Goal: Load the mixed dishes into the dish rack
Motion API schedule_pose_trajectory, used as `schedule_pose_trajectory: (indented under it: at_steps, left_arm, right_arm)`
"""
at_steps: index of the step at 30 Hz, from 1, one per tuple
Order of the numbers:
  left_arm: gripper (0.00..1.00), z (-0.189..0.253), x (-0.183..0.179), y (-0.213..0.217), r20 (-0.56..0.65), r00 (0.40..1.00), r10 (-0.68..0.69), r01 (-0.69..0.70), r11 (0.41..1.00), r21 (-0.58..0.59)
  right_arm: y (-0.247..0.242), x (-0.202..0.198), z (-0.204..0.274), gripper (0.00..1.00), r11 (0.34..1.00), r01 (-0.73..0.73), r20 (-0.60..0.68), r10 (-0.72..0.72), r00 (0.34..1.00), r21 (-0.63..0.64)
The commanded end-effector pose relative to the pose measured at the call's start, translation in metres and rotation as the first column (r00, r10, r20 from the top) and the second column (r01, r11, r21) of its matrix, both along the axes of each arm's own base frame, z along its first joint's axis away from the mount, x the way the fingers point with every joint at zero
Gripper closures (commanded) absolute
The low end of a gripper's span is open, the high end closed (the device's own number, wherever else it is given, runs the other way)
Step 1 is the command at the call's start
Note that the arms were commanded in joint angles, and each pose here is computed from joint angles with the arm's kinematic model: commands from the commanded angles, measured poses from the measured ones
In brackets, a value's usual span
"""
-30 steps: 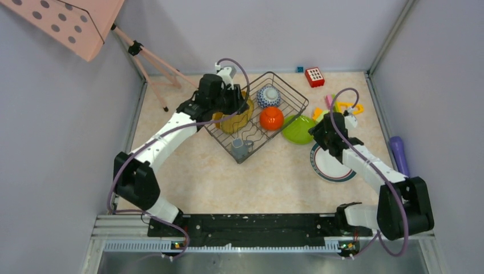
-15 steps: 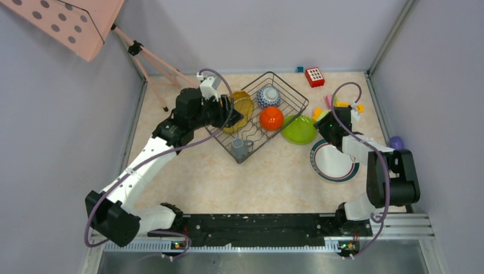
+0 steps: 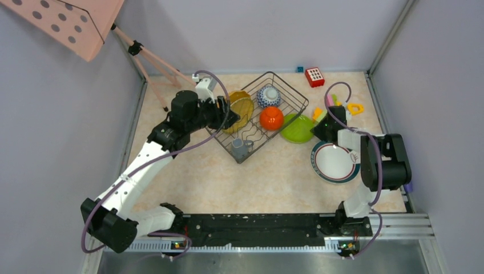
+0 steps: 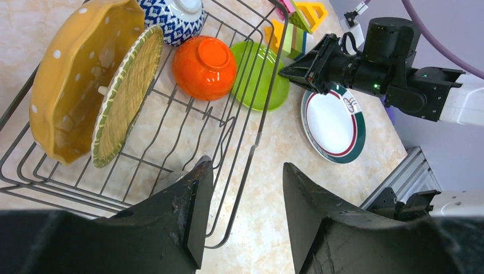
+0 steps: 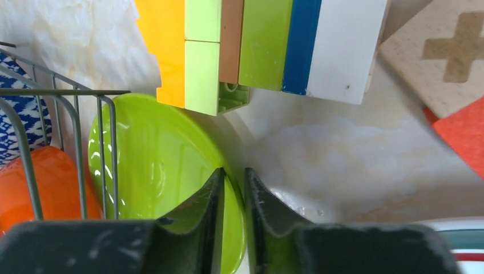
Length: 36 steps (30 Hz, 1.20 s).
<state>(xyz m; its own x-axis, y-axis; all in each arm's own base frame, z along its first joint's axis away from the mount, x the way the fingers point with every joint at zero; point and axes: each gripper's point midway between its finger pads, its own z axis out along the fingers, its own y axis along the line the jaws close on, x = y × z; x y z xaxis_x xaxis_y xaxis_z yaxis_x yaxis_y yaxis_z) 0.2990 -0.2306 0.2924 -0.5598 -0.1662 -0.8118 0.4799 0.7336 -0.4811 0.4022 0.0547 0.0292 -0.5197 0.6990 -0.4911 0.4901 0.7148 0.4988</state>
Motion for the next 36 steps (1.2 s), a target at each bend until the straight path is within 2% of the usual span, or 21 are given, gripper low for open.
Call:
schedule_pose_trajectory:
  at_steps: [1,2,6,11,16,22,28,30,32,36]
  left_arm:
    - [0.46,0.008,-0.002,0.006,0.04,0.999,0.009,-0.009,1.0,0.009]
    - [0.46,0.008,-0.003,0.006,0.04,0.999,0.01,-0.01,1.0,0.011]
    - [0.46,0.008,-0.004,0.008,0.041,0.999,0.012,-0.012,1.0,0.016]
    - [0.46,0.007,-0.005,0.008,0.037,0.999,0.014,-0.014,1.0,0.012]
    - [0.46,0.004,-0.006,0.0,0.007,1.0,-0.012,0.012,1.0,-0.016]
    - [0.41,-0.004,-0.006,-0.017,-0.045,0.997,-0.069,0.066,0.995,-0.079]
    - [0.33,-0.002,-0.008,-0.041,-0.067,0.98,-0.187,0.174,0.971,-0.163]
    - [0.31,0.001,-0.007,-0.048,-0.064,0.972,-0.225,0.21,0.961,-0.18]
    - [0.28,0.005,-0.007,-0.055,-0.06,0.962,-0.266,0.249,0.947,-0.202]
    - [0.19,0.018,-0.003,-0.064,-0.019,0.955,-0.296,0.284,0.929,-0.237]
  right_arm:
    - [0.01,0.011,0.012,0.92,0.995,-0.054,0.031,0.052,0.998,0.078]
    - [0.01,0.011,0.013,1.0,0.994,-0.064,0.039,0.061,0.997,0.091]
    - [-0.01,0.001,0.014,1.0,0.999,0.014,0.001,-0.014,1.0,0.035]
    - [-0.052,-0.023,0.031,1.0,0.973,0.193,-0.038,-0.2,0.979,-0.125]
    - [-0.061,-0.034,0.064,1.0,0.964,0.207,0.038,-0.203,0.978,-0.167]
    - [-0.054,-0.042,0.118,1.0,0.974,0.115,0.194,-0.077,0.978,-0.193]
    - [-0.051,-0.058,0.175,1.0,0.972,0.076,0.333,0.004,0.943,-0.225]
    - [-0.041,-0.063,0.192,1.0,0.974,0.014,0.37,0.073,0.926,-0.225]
    - [-0.023,-0.067,0.206,1.0,0.968,-0.097,0.414,0.188,0.891,-0.232]
    - [0.021,-0.077,0.234,1.0,0.906,-0.342,0.51,0.423,0.749,-0.249]
